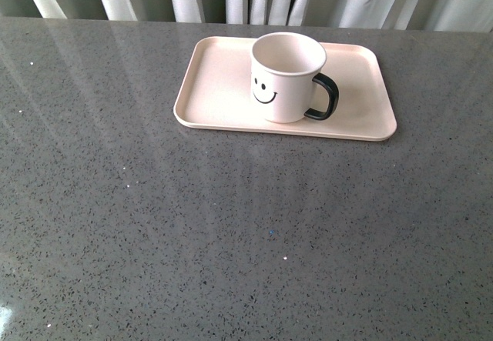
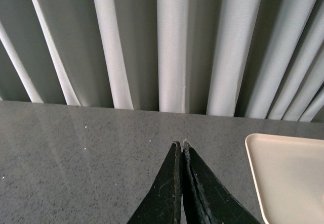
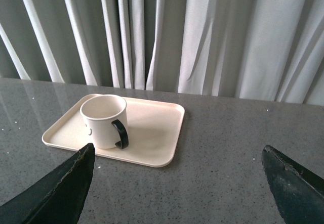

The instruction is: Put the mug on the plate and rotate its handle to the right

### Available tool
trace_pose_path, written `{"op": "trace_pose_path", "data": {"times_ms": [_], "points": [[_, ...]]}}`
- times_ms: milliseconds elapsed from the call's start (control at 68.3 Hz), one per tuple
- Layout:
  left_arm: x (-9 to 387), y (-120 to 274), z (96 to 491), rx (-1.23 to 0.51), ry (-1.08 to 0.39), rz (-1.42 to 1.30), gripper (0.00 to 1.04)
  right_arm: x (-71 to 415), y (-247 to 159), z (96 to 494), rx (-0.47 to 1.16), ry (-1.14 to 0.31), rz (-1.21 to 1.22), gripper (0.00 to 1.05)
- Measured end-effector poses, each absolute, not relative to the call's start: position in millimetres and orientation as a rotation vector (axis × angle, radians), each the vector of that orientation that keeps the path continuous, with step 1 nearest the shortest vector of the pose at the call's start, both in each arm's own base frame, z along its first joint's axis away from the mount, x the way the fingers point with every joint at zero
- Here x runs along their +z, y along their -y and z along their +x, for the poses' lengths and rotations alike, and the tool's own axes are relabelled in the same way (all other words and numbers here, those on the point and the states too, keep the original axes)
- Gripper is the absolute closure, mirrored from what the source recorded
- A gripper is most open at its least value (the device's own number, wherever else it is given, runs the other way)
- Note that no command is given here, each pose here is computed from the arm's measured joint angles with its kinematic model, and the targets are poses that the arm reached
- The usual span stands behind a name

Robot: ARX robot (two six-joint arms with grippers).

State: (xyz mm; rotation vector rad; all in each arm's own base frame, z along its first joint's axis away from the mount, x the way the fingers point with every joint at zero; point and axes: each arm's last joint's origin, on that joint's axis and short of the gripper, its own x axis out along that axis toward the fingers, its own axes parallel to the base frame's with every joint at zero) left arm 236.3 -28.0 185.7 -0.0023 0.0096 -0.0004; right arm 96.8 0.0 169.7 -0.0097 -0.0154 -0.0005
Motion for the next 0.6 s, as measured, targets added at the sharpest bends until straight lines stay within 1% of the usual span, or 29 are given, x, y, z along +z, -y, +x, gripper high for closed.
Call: {"op": "trace_pose_path", "data": {"times_ms": [264,454,601], "points": [[176.8,14.9,196.4,-0.006,-0.008,-0.003,1.03,169.7,0.0,96.8,0.000,0.015,-0.010,0.09],[169.8,3.7,177.4,-0.016,0.005,-0.003,1.03,169.7,0.0,96.8,0.000,0.015,-0.010,0.09],[162.3,0.8,164.4,-0.005,-0.015,-0.004,1.03,169.7,0.1,96.8,-0.001,0.015,-0.010,0.09]]}}
